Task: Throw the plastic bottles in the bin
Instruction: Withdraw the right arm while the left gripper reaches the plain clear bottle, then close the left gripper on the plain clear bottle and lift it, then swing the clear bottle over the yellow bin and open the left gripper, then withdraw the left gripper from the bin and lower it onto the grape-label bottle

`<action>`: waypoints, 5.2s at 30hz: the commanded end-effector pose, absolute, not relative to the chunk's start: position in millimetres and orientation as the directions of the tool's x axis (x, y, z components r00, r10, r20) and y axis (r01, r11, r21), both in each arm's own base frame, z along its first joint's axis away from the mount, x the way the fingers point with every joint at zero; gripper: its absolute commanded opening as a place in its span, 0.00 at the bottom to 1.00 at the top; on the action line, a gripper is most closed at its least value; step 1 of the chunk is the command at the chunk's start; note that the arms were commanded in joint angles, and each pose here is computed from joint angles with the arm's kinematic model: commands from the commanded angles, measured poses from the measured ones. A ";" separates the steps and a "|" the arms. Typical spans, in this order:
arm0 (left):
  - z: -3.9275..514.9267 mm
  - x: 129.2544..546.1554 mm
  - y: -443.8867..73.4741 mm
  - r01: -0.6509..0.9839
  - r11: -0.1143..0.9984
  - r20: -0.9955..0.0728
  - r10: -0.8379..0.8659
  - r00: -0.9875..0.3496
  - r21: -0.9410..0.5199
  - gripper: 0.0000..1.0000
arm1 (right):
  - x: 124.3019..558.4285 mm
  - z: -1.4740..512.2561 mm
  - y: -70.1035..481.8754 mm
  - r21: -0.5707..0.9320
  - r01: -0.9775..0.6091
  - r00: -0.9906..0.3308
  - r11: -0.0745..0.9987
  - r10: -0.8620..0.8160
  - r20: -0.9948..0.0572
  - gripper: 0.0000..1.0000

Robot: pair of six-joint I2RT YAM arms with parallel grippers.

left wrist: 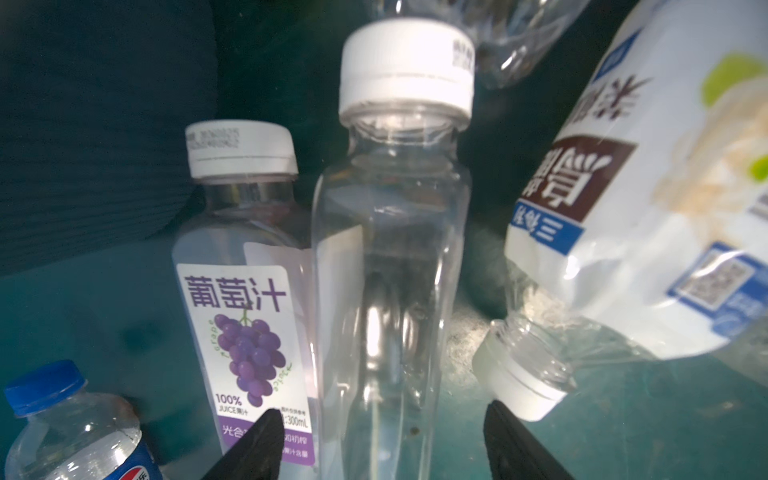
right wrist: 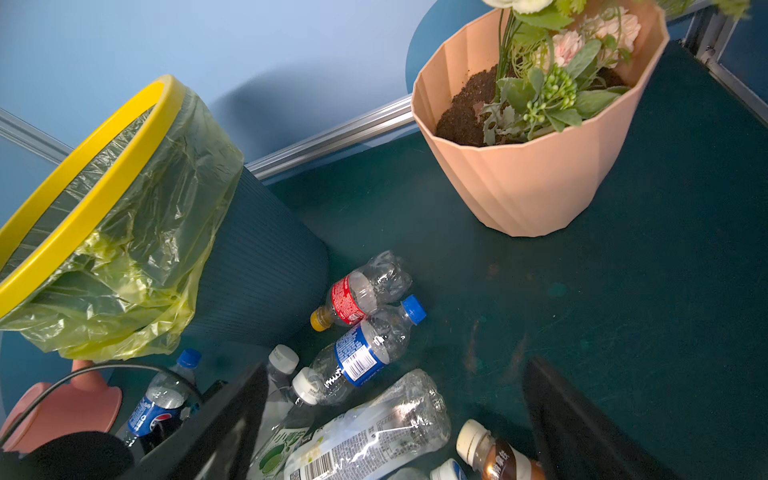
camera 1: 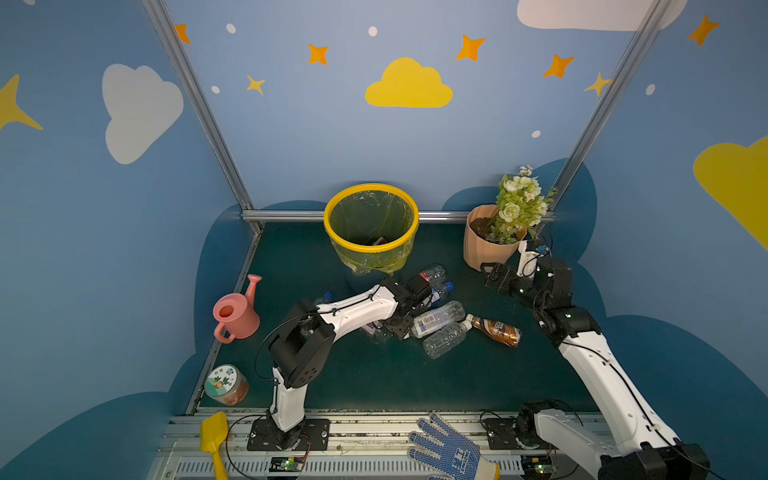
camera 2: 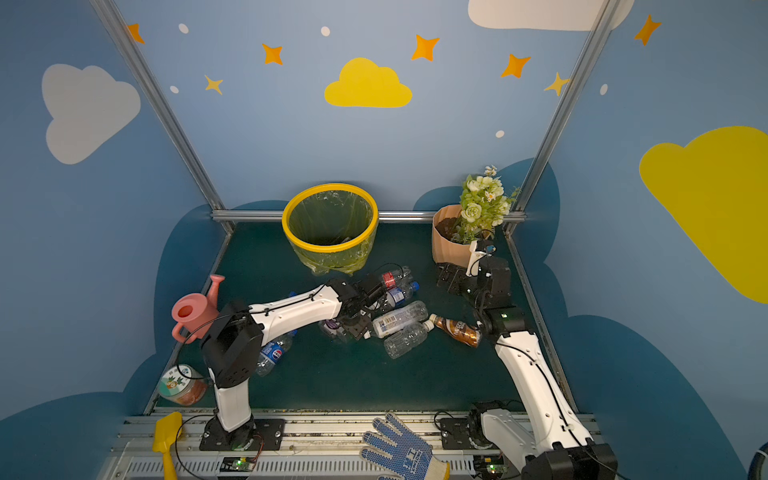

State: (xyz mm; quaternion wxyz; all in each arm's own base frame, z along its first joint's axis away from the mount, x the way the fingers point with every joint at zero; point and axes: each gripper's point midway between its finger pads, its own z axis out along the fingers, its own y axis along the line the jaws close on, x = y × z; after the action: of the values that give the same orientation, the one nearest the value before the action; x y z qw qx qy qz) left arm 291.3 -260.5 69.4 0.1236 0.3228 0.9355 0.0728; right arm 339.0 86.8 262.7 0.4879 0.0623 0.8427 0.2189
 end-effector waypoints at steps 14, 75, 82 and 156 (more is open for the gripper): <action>52.2 285.0 -256.5 0.601 0.781 -0.116 0.622 -0.775 0.171 0.58 | 337.4 258.3 83.1 0.456 -0.097 -0.517 0.884 0.347 -0.782 0.93; 529.3 297.6 -211.5 0.320 0.928 -0.954 0.095 0.286 0.188 0.32 | 335.8 263.5 79.1 0.499 -0.078 -0.507 0.863 0.397 -0.765 0.93; 407.3 394.9 -221.4 0.354 0.934 -0.979 0.108 -0.171 0.041 0.52 | 331.2 264.0 81.4 0.510 -0.087 -0.515 0.856 0.400 -0.758 0.93; 47.1 311.1 -194.3 0.195 0.979 -0.453 0.200 -0.869 0.058 1.00 | 333.7 250.6 83.7 0.508 -0.078 -0.550 0.858 0.388 -0.740 0.93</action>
State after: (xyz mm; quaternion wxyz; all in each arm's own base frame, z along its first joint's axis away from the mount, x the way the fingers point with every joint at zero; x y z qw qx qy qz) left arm 304.0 -196.4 44.4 0.2250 0.1020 0.9690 -0.0037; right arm 338.2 88.0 249.6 0.4611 0.0898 0.8442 0.2583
